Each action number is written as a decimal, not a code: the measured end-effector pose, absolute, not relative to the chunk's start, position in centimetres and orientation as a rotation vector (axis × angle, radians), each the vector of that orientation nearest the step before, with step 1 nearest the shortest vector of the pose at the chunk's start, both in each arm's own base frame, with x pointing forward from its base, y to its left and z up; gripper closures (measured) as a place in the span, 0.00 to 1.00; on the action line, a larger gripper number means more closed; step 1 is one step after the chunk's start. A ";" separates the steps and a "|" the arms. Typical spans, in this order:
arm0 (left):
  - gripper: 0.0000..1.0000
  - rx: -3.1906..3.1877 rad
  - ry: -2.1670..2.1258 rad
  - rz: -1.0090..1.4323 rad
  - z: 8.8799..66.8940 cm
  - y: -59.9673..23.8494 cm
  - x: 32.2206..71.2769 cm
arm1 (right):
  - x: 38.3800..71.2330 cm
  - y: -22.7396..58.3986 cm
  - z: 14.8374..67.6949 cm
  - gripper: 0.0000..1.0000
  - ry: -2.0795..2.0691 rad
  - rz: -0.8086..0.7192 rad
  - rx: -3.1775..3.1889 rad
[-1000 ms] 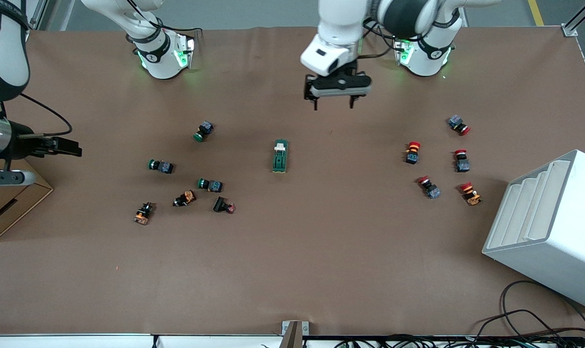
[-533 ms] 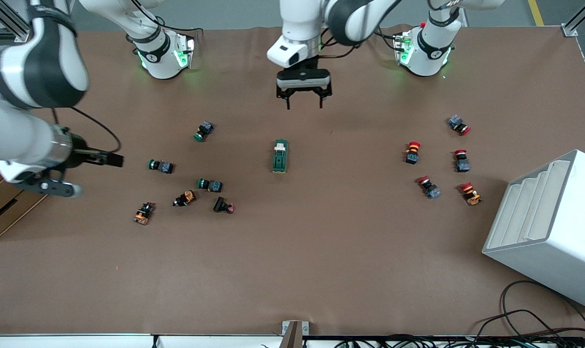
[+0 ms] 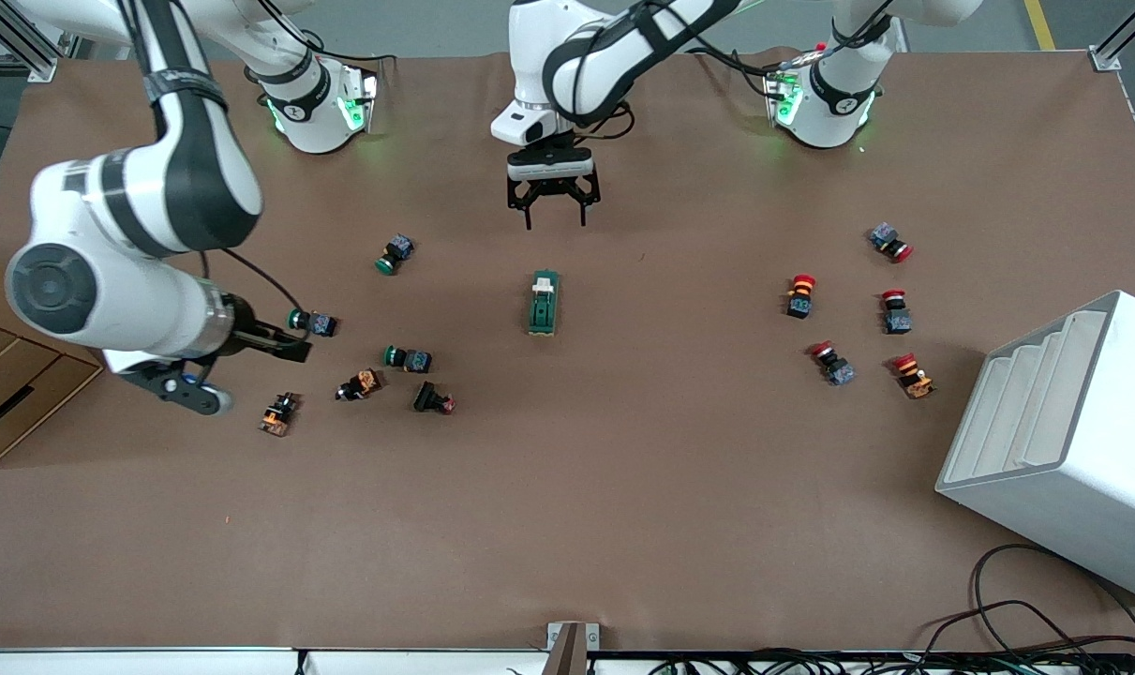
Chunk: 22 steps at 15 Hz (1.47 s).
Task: Close load switch with both arms
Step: 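Move the right gripper toward the green switch while the left gripper follows, then lower the right gripper onto the white toggle while the left gripper hovers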
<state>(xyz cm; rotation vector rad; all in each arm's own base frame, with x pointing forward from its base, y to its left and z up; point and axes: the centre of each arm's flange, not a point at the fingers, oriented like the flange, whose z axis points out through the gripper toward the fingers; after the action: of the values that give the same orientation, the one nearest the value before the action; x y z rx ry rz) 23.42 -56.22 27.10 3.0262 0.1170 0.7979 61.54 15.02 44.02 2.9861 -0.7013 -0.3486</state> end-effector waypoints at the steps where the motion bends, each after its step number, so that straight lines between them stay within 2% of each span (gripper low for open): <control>1: 0.01 3.007 0.112 0.823 25.9 -56.5 22.8 | 61.2 16.7 43.6 0.00 -0.759 -0.337 2.972; 11: 0.02 2.904 0.065 1.195 14.8 -56.2 18.8 | 53.6 34.8 36.7 0.00 -1.232 -0.259 2.866; 17: 0.02 2.775 0.058 1.397 11.7 -56.3 16.2 | 49.1 43.3 30.5 0.00 -1.302 -0.198 2.865; 22: 0.02 2.700 -0.045 1.521 10.5 -56.0 16.7 | 45.9 47.1 26.6 0.00 -1.244 -0.187 2.875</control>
<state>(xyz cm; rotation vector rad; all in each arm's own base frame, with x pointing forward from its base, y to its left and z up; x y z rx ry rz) 16.71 -55.98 10.52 2.7001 -0.0451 1.5207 45.94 47.14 26.56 2.8747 -1.2435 -0.1871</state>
